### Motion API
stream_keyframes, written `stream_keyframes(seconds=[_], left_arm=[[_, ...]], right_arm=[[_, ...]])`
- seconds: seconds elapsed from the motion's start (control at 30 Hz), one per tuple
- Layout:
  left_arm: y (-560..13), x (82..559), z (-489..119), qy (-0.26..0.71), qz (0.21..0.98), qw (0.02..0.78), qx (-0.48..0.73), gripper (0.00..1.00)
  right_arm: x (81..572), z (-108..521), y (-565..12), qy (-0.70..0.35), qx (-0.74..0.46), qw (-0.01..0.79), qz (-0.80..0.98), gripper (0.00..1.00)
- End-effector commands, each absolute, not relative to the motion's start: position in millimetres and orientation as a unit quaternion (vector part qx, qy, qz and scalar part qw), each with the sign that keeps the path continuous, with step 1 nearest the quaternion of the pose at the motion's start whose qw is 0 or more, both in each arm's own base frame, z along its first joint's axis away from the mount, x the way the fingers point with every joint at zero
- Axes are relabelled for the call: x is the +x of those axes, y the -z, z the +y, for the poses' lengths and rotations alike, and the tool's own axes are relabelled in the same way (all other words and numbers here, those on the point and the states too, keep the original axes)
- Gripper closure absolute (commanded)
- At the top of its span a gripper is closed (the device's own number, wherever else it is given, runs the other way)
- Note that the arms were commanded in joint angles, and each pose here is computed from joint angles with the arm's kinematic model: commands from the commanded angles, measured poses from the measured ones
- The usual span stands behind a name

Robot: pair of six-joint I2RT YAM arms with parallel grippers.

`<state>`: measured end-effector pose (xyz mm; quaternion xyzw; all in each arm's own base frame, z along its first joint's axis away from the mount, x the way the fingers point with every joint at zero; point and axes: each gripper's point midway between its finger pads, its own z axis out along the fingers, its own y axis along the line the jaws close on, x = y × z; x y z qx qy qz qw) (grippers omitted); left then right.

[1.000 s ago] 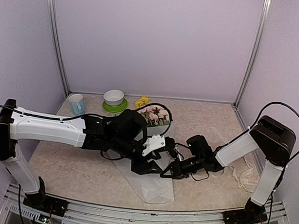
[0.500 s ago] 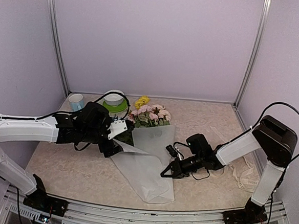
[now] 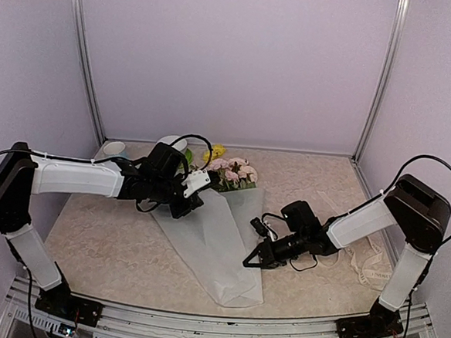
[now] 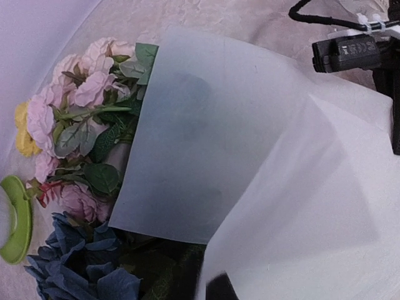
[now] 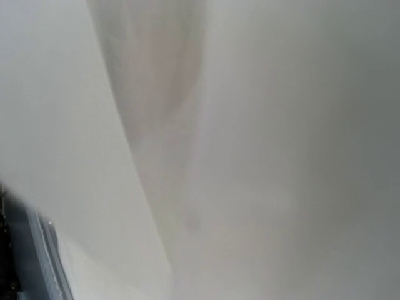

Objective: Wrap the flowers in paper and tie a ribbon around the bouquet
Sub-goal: Press the fold line on the folded bouquet.

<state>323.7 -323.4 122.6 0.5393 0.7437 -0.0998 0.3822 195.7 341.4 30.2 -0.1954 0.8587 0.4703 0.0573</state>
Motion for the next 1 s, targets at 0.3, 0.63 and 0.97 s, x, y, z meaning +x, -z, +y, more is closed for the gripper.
stream_keyframes(seconds=[0.3, 0.63, 0.97], left_arm=[[-88.8, 402.1, -370.2, 0.088, 0.763, 0.378, 0.517, 1.0], [-49.4, 406.6, -394.3, 0.103, 0.756, 0.332, 0.555, 0.99], [-38.1, 382.8, -385.4, 0.12, 0.753, 0.309, 0.569, 0.97]], right_arm=[[188.2, 343.2, -31.5, -0.449, -0.195, 0.086, 0.868, 0.93], [173.1, 352.3, -34.9, -0.448, -0.193, 0.1, 0.867, 0.9], [213.7, 350.2, -30.0, -0.43, -0.172, 0.124, 0.877, 0.42]])
